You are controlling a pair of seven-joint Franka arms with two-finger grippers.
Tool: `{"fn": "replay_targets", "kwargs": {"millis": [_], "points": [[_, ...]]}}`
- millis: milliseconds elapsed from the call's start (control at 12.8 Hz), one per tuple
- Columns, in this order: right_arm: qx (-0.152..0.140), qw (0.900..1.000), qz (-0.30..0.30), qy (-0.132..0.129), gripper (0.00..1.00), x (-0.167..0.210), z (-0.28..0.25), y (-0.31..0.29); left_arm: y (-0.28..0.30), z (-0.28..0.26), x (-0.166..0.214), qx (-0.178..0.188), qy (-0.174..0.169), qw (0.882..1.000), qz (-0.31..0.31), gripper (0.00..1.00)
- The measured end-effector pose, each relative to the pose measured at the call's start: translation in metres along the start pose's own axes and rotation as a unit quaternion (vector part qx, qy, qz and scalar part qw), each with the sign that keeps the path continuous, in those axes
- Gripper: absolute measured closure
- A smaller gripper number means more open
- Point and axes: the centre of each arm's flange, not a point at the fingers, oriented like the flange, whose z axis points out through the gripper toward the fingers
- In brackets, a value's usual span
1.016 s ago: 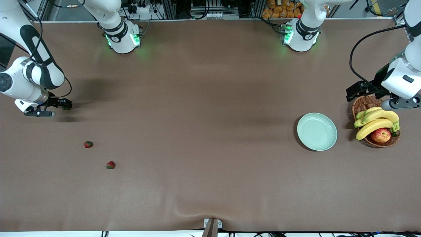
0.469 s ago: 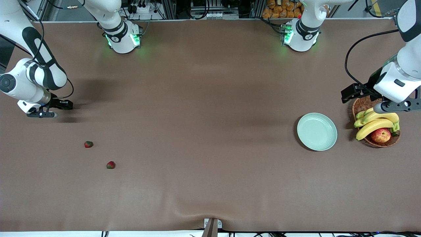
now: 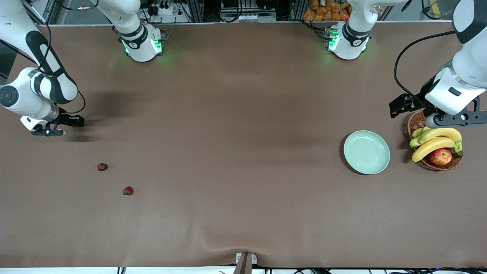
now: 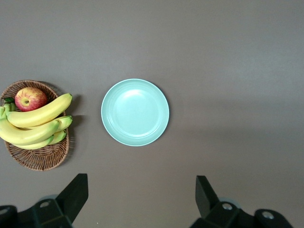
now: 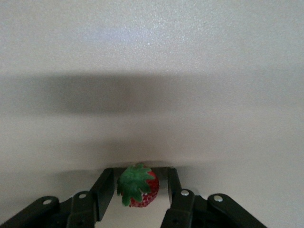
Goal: Collect all strawberries into plate
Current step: 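Carry the strawberry to mid-table with the right gripper and release it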
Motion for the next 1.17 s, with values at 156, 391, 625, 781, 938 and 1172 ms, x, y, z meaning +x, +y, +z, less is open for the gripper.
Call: {"fn": "replay_targets", "kwargs": {"millis": [156, 391, 625, 781, 938, 1172], "points": [[0.002, 1.000, 0.001, -0.006, 0.55, -0.002, -0.001, 0.001, 0.002, 0.014, 0.001, 0.000, -0.002, 1.000, 0.002, 0.00], [0.001, 1.000, -0.004, -0.011, 0.67, -0.001, -0.016, 0.000, 0.004, 0.026, 0.002, 0.000, -0.004, 1.000, 0.003, 0.00], [-0.007, 0.999, -0.033, 0.004, 0.67, 0.015, -0.057, -0.024, 0.005, 0.027, 0.003, -0.001, 0.002, 1.000, 0.004, 0.00], [-0.014, 0.997, -0.068, 0.020, 0.67, 0.034, -0.090, -0.056, 0.007, 0.036, 0.004, -0.001, 0.006, 1.000, 0.005, 0.00], [-0.007, 0.994, -0.096, 0.044, 0.67, 0.060, -0.122, -0.099, 0.009, 0.046, 0.005, -0.002, 0.005, 1.000, 0.005, 0.00], [0.033, 0.989, -0.112, 0.087, 0.67, 0.094, -0.164, -0.173, 0.028, 0.067, 0.013, -0.004, 0.004, 1.000, -0.009, 0.00]]}}
